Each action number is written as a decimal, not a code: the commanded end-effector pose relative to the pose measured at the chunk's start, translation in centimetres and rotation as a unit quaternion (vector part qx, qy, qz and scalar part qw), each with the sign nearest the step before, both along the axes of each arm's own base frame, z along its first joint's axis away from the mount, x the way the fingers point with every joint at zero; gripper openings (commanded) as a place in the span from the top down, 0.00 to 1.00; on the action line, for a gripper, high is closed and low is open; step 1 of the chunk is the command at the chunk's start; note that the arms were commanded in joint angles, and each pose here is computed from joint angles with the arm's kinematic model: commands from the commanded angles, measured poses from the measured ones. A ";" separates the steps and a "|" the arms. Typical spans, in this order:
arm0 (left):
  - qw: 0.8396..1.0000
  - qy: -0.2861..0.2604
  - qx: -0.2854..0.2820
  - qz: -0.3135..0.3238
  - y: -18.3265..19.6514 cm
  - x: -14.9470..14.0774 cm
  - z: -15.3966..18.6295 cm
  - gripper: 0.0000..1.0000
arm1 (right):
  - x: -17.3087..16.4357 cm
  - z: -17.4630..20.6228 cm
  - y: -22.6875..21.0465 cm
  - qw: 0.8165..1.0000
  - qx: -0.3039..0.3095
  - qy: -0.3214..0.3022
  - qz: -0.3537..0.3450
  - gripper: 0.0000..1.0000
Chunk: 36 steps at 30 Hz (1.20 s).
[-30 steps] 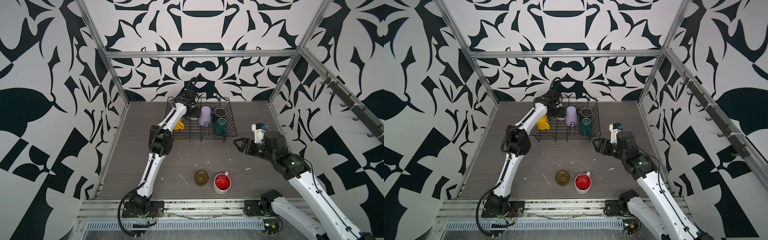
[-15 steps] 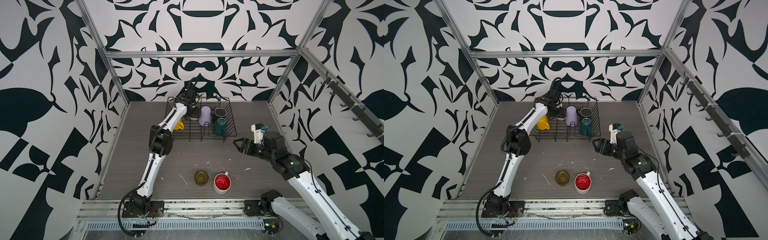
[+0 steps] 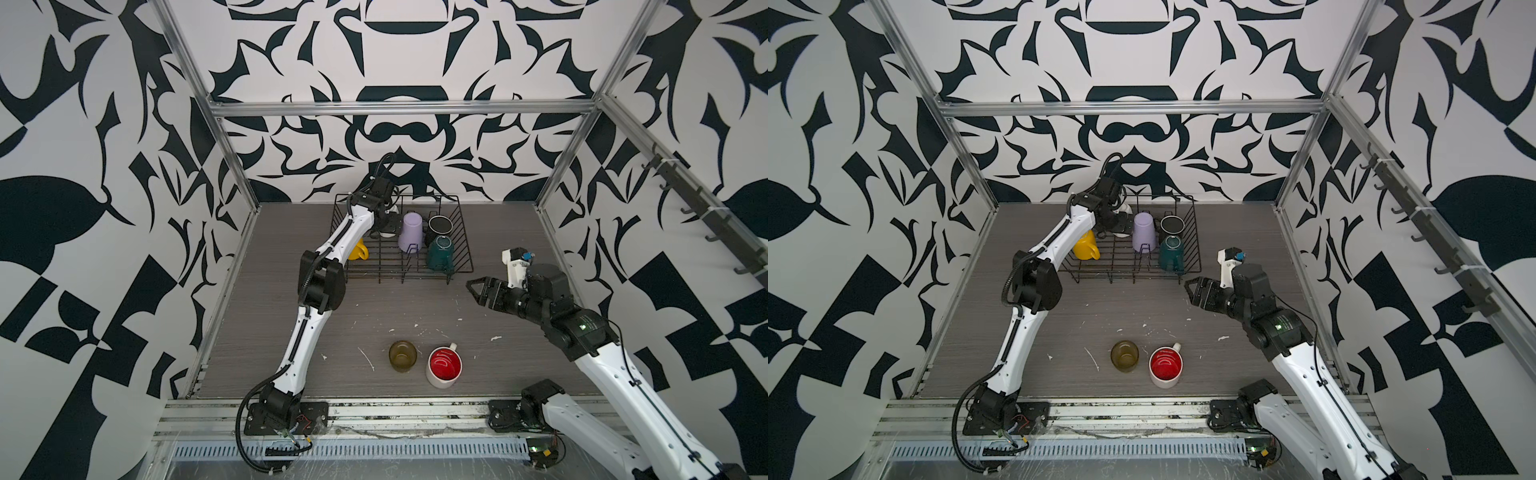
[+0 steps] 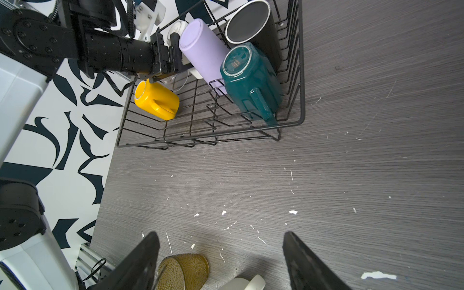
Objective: Load cups into a dish rack
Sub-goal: Place the cup upside down at the dish rack, then pick up the cup from the bottom-center of the table.
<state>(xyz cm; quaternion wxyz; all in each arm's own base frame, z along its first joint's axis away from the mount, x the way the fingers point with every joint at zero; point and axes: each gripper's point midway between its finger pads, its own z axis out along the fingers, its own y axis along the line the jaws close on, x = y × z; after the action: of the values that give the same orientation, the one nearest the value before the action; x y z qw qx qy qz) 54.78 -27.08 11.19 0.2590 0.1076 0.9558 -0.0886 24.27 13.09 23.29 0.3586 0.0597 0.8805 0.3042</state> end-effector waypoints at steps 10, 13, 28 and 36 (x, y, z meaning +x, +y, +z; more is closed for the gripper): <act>0.997 -0.063 -0.014 0.036 2.2 -1.0 8.0 0.01 | -0.4 -0.7 -0.5 0.997 -0.060 0.041 0.022 0.30; 0.994 -0.092 -0.041 0.051 2.5 -1.6 11.0 0.01 | -0.9 -1.5 -0.2 0.995 -0.071 0.057 0.036 0.31; 0.944 -0.269 -0.180 0.069 6.3 -8.4 24.5 0.01 | -3.0 -4.4 1.8 0.985 -0.127 0.089 0.082 0.32; 0.949 -0.266 -0.168 0.036 8.4 -12.9 24.5 0.01 | -5.3 -6.4 2.2 0.973 -0.170 0.113 0.109 0.35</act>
<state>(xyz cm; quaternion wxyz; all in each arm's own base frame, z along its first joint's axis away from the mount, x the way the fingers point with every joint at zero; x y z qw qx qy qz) 42.96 -18.87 35.23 0.5151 0.0321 0.8322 -0.2028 19.65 15.98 17.61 0.2313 -0.0615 0.9489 0.2057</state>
